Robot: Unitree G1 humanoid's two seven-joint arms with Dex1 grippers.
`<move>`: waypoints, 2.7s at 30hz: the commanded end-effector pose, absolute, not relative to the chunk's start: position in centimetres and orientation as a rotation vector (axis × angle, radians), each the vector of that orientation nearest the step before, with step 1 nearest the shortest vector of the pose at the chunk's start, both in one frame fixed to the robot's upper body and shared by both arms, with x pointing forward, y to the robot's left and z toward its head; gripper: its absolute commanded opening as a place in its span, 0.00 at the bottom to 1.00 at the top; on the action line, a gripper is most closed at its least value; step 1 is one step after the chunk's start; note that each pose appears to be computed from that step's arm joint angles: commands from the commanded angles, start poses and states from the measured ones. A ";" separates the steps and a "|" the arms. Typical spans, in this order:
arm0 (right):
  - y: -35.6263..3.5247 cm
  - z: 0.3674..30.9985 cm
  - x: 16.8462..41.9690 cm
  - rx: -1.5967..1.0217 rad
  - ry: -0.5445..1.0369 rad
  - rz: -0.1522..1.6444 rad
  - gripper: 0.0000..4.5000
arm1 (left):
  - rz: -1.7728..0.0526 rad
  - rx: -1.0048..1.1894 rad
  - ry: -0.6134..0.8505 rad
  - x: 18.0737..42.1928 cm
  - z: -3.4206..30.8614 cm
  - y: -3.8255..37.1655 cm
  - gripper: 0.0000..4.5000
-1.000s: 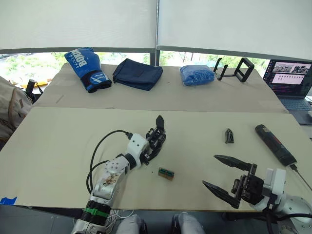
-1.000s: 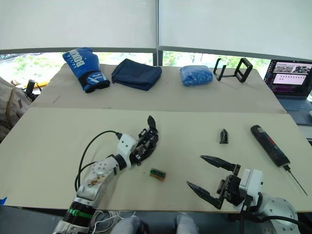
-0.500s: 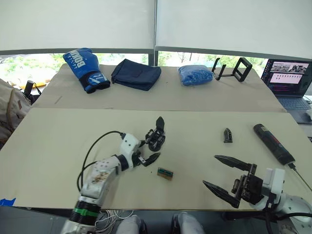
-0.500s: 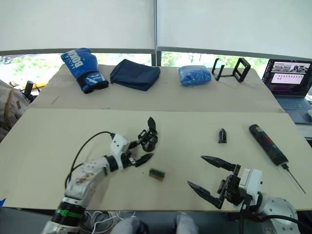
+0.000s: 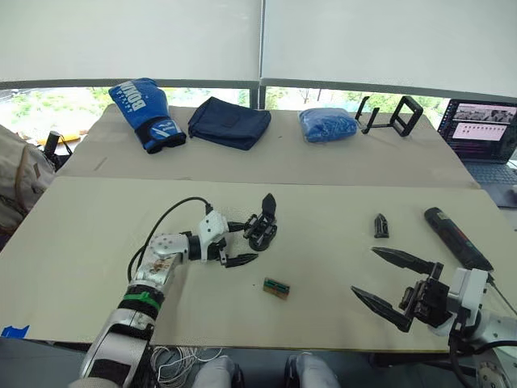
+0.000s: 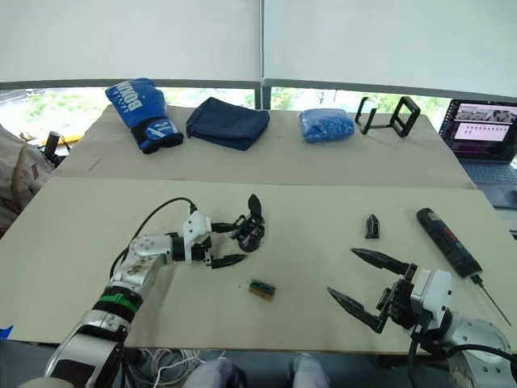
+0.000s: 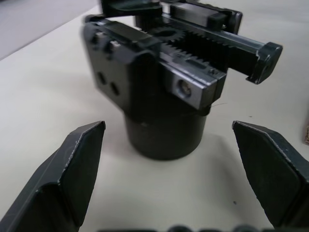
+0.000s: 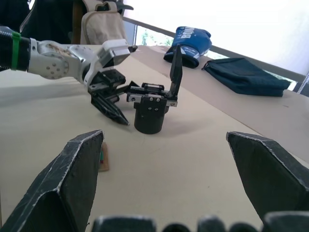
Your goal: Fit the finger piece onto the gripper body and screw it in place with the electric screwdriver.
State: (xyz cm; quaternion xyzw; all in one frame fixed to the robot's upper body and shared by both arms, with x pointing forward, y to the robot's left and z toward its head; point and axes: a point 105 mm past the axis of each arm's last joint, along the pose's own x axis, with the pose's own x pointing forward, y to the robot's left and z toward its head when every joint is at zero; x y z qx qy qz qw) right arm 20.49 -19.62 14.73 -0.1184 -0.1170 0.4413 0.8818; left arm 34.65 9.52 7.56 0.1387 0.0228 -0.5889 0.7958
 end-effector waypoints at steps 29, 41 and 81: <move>-19.2 15.3 19.3 -0.261 -0.253 0.920 1.00 | -1.167 0.270 -0.114 33.9 13.2 5.6 0.52; -19.4 14.8 19.4 -0.300 -0.224 0.944 1.00 | -1.043 0.242 -0.013 32.5 10.2 5.2 0.52; -19.2 15.2 18.4 -0.295 -0.199 0.934 1.00 | -1.065 0.203 0.025 32.5 7.2 2.8 0.63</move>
